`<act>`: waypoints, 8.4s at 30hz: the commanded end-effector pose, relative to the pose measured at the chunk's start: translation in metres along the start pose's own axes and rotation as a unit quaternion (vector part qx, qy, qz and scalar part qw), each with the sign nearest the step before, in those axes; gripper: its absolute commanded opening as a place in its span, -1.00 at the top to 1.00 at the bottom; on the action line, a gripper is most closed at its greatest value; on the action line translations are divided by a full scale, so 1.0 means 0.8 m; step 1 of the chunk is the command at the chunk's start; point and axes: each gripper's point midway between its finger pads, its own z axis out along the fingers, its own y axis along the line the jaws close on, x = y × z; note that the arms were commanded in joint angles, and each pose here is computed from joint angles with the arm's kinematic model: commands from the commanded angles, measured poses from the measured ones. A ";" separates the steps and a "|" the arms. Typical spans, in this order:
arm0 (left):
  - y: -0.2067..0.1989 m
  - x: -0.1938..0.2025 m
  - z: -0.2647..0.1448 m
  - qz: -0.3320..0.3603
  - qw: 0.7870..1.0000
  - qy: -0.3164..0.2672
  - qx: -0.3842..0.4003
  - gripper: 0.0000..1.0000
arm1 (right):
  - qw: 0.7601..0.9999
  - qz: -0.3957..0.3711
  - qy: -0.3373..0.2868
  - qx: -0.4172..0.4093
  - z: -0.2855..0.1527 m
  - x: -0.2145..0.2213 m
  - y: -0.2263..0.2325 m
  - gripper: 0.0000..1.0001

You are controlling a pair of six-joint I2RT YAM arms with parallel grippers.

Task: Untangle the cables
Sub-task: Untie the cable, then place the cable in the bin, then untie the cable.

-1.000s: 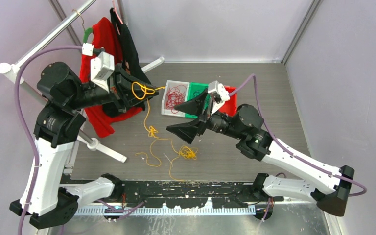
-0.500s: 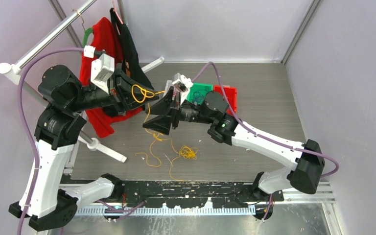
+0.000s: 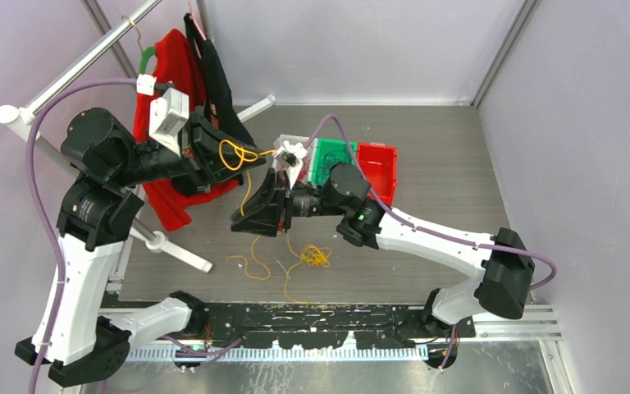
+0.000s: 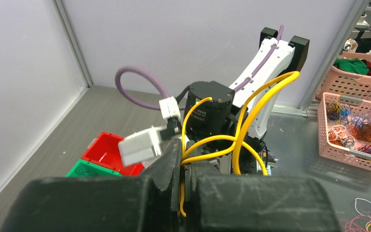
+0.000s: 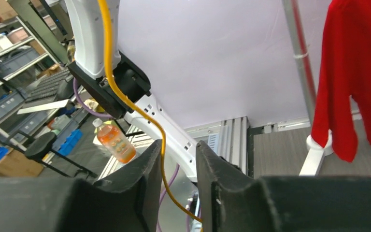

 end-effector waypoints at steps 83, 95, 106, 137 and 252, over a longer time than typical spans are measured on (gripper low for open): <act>0.004 -0.009 -0.004 0.017 0.999 -0.024 -0.026 1.00 | 0.985 -0.132 -0.021 0.105 -0.071 -0.014 0.007 -0.58; 0.005 -0.010 -0.004 0.018 0.999 -0.023 -0.028 1.00 | 0.996 -0.091 -0.012 0.000 -0.038 -0.012 0.037 -0.32; 0.004 -0.009 -0.005 0.017 0.999 -0.025 -0.029 1.00 | 0.996 -0.079 -0.026 0.022 -0.025 -0.025 0.025 0.03; 0.031 0.250 -0.066 -0.078 0.947 0.302 -0.073 -0.57 | 0.791 -0.035 -0.106 0.602 -0.357 -0.058 -0.205 0.98; 0.042 0.284 -0.092 -0.042 0.930 0.352 -0.095 -0.84 | 0.835 0.120 0.222 0.488 -0.271 0.269 -0.194 0.75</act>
